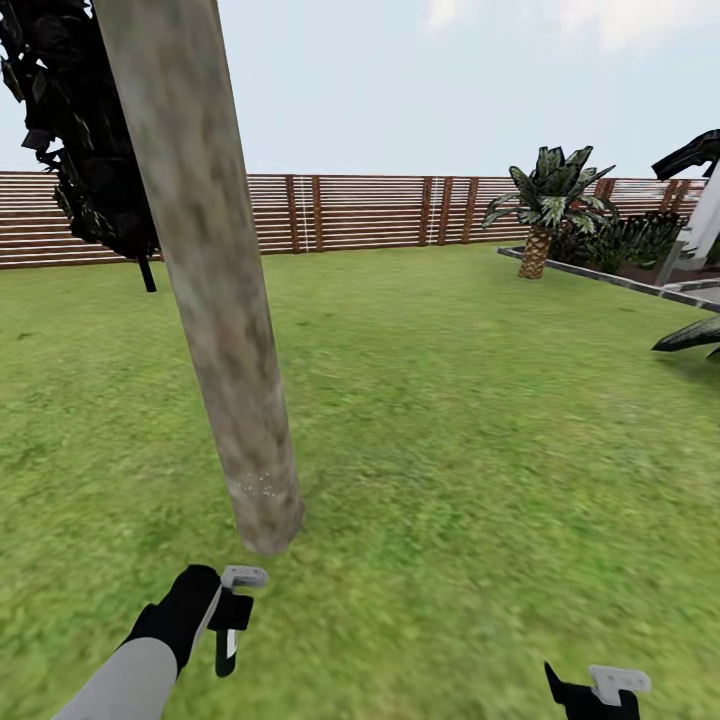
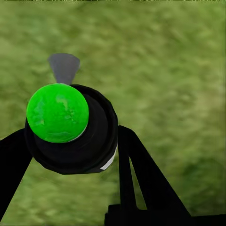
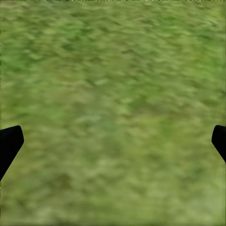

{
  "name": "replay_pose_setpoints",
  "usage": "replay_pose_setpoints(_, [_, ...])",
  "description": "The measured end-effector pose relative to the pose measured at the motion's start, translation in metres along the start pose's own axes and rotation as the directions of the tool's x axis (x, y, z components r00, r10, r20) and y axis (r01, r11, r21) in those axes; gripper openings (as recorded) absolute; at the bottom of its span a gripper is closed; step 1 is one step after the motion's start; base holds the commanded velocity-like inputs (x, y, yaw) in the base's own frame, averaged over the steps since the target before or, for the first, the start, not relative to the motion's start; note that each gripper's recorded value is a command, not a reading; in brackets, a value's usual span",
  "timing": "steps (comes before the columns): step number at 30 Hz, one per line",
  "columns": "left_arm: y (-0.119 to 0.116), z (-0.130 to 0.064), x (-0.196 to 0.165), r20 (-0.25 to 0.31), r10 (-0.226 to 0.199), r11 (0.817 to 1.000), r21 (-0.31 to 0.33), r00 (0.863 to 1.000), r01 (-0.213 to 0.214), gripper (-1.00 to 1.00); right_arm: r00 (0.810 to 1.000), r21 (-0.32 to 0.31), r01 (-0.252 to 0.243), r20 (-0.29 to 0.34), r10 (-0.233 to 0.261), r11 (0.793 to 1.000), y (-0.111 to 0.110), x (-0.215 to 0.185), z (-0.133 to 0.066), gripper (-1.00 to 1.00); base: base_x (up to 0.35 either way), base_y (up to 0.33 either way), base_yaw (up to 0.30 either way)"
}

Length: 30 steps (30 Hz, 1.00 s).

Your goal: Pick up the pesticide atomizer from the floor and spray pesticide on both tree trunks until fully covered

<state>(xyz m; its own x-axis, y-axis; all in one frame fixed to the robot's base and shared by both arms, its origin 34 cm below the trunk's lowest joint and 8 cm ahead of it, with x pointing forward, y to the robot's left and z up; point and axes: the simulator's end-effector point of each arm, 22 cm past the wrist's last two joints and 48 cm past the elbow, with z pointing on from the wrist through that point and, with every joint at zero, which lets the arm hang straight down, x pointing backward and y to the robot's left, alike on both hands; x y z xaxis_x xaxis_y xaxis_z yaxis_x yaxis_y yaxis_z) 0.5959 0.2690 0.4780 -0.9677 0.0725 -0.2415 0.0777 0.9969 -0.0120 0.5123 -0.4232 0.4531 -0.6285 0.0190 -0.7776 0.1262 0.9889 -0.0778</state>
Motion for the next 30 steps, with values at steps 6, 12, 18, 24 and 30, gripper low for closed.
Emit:
replay_pose_setpoints(6, [0.0, 0.002, 0.006, -0.014, 0.002, 1.0, -0.002, 1.0, -0.002, -1.0, 1.0, 0.0, 0.0, 0.0, 0.0, 1.0, 0.0, 0.0, 0.0, 1.0, 0.188, 0.073, 0.0])
replay_pose_setpoints(12, [-0.006, -0.002, -0.008, 0.013, -0.005, 1.0, 0.006, 1.0, 0.005, -1.0, 1.0, 0.001, 0.0, 0.0, 0.0, 1.0, 0.0, 0.0, 0.0, 1.0, 0.009, 0.003, 0.0])
replay_pose_setpoints(18, [-0.025, -0.005, -0.017, 0.025, -0.002, 0.999, 0.034, 1.0, 0.002, -1.0, 1.0, 0.0, 0.0, 0.0, 0.0, 1.0, 0.0, 0.0, 0.0, 1.0, 0.0, 0.0, 0.0])
replay_pose_setpoints(24, [0.008, -0.005, -0.011, 0.015, 0.003, 1.0, -0.016, 1.0, -0.002, -1.0, 1.0, 0.001, 0.0, 0.0, 0.0, 1.0, 0.0, 0.0, 0.0, 1.0, 0.0, 0.0, 0.0])
replay_pose_setpoints(30, [0.096, -0.016, -0.004, 0.013, -0.035, 0.992, -0.121, 0.999, 0.036, -1.0, 1.0, 0.001, 0.0, 0.0, 0.0, 1.0, 0.0, 0.0, 0.0, 1.0, 0.0, 0.0, 0.0])
